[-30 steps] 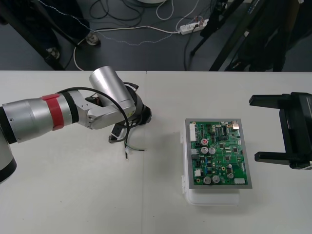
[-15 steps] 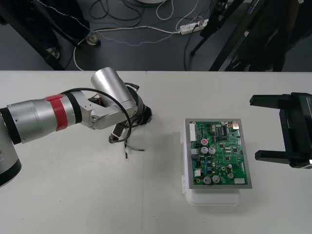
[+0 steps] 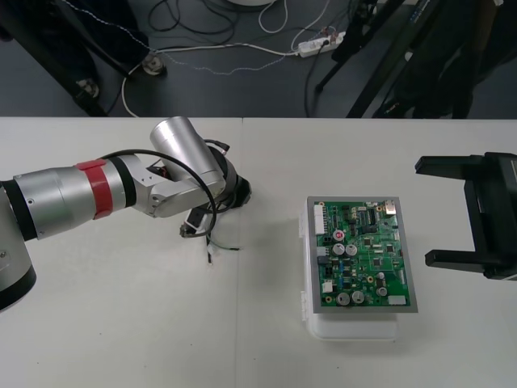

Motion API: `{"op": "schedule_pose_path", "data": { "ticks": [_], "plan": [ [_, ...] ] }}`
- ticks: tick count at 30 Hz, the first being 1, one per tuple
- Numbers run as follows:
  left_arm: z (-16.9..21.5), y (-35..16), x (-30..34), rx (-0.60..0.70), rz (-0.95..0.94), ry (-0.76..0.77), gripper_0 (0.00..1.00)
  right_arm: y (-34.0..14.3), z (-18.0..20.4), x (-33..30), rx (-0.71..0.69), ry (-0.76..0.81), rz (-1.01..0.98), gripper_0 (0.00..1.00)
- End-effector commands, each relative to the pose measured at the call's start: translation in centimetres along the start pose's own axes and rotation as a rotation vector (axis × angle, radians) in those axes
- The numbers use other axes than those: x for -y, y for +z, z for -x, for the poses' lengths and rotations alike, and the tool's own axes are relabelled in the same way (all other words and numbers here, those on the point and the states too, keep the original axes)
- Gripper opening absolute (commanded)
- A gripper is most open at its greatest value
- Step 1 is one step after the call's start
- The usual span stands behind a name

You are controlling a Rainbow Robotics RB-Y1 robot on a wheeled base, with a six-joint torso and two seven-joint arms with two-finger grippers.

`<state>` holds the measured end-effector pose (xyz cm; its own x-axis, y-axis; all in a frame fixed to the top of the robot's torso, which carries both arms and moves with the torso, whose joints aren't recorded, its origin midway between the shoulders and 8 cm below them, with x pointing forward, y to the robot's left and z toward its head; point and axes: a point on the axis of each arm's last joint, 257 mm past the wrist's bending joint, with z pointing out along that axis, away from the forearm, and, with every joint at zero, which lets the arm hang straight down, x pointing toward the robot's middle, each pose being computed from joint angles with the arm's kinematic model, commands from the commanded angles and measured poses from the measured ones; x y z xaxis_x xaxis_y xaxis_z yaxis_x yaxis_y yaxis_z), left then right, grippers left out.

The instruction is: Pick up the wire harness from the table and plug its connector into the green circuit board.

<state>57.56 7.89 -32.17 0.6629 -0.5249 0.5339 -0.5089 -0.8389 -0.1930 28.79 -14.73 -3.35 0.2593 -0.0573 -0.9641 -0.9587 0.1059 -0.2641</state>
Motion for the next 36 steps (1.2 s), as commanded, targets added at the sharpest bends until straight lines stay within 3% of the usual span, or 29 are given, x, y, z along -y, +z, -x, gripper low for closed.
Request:
{"op": "schedule_pose_path", "data": {
  "ticks": [1,5,11,20,21,23,36],
  "plan": [
    [-4.8,-1.3,-2.1,-0.1,0.031,0.072,0.85,0.6,0.4,-1.0,0.024,-0.04,0.032,1.0],
    [-4.8,-1.3,-2.2,-0.1,0.032,0.073,0.77,0.8,0.4,-1.0,0.025,-0.04,0.036,1.0],
    [-4.9,-1.3,-2.3,-0.1,0.034,0.072,0.5,0.9,0.4,-1.2,0.03,-0.031,0.043,1.0],
    [-5.0,-1.1,-2.5,-0.103,0.035,0.069,0.38,1.1,0.5,-1.5,0.039,-0.026,0.055,1.0],
    [-4.9,-1.0,-2.5,-0.101,0.035,0.067,0.33,1.1,0.5,-1.5,0.039,-0.028,0.055,1.0],
    [-4.8,-0.9,-2.2,-0.097,0.029,0.062,0.0,1.2,0.5,-1.5,0.039,-0.029,0.056,1.0],
    [-4.2,-0.8,-1.1,-0.08,0.033,0.016,0.0,1.2,0.5,-1.5,0.04,-0.029,0.057,1.0]
  ]
}}
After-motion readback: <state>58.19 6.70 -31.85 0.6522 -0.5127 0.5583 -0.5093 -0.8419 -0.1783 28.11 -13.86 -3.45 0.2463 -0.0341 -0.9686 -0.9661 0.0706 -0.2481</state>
